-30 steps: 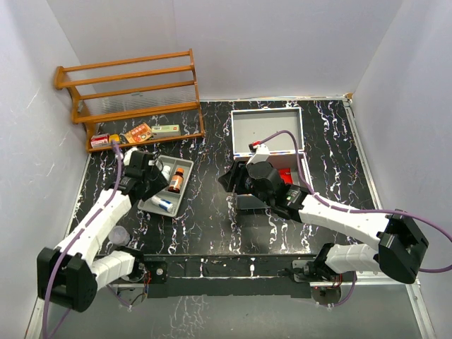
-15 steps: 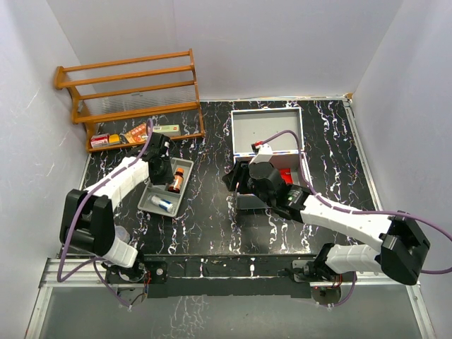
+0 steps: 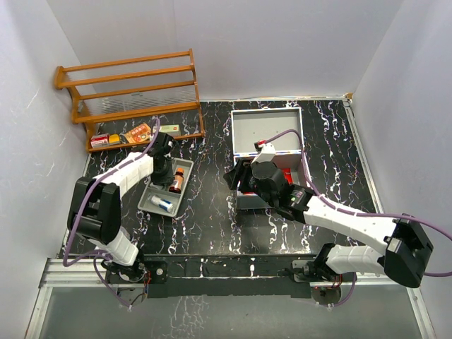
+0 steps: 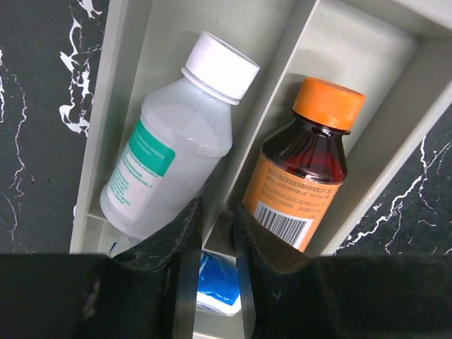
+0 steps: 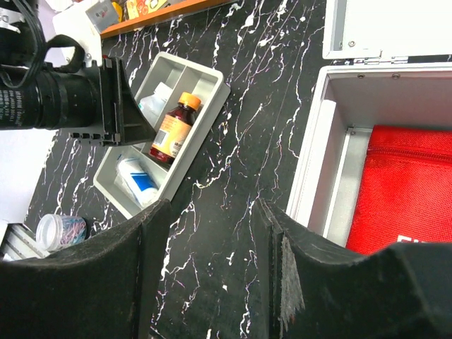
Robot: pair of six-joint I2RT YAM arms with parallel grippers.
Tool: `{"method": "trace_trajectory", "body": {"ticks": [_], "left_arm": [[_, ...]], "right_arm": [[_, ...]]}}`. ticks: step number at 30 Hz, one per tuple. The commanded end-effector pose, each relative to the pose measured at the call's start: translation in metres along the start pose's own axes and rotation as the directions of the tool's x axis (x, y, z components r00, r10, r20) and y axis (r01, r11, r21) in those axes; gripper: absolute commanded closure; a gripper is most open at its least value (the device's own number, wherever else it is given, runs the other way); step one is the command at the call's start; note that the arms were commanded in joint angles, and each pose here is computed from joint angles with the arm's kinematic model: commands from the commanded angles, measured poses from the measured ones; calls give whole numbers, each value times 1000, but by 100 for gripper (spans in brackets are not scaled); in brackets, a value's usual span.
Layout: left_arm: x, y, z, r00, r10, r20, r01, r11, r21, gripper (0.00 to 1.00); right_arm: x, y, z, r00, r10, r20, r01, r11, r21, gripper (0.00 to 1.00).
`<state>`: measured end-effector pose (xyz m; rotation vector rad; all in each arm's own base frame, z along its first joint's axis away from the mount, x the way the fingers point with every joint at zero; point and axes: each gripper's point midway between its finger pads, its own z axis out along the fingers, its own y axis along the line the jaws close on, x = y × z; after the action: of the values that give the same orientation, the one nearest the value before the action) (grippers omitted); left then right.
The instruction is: Organize the medicine kit
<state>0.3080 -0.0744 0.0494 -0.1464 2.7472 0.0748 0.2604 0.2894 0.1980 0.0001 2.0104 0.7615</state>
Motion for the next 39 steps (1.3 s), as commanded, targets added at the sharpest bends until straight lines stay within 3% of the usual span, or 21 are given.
{"method": "trace_trajectory", "body": {"ticks": [1, 8, 16, 20, 27, 39], "left_arm": [[-3, 3, 2, 1000, 6, -2, -6, 1000, -12, 77], [4, -2, 14, 999, 15, -37, -15, 1000, 2, 78], [0, -3, 16, 999, 27, -35, -27, 1000, 4, 100], [-7, -8, 6, 1000, 26, -13, -26, 999, 38, 100], [-19, -11, -21, 999, 16, 35, -18, 997, 75, 100], [-30, -11, -62, 995, -4, 99, -8, 993, 119, 100]], "right_arm": [[-27, 8, -6, 996, 10, 85, -9, 1000, -18, 52], [-30, 5, -7, 995, 5, 98, -4, 1000, -4, 52], [-51, -13, -11, 991, -66, 121, 53, 993, 106, 49], [-72, -38, -13, 985, -117, 125, 88, 972, 218, 47], [-71, -65, 0, 993, -120, 3, 115, 963, 242, 42], [-20, -39, 37, 954, -168, -250, 189, 980, 62, 37]]}}
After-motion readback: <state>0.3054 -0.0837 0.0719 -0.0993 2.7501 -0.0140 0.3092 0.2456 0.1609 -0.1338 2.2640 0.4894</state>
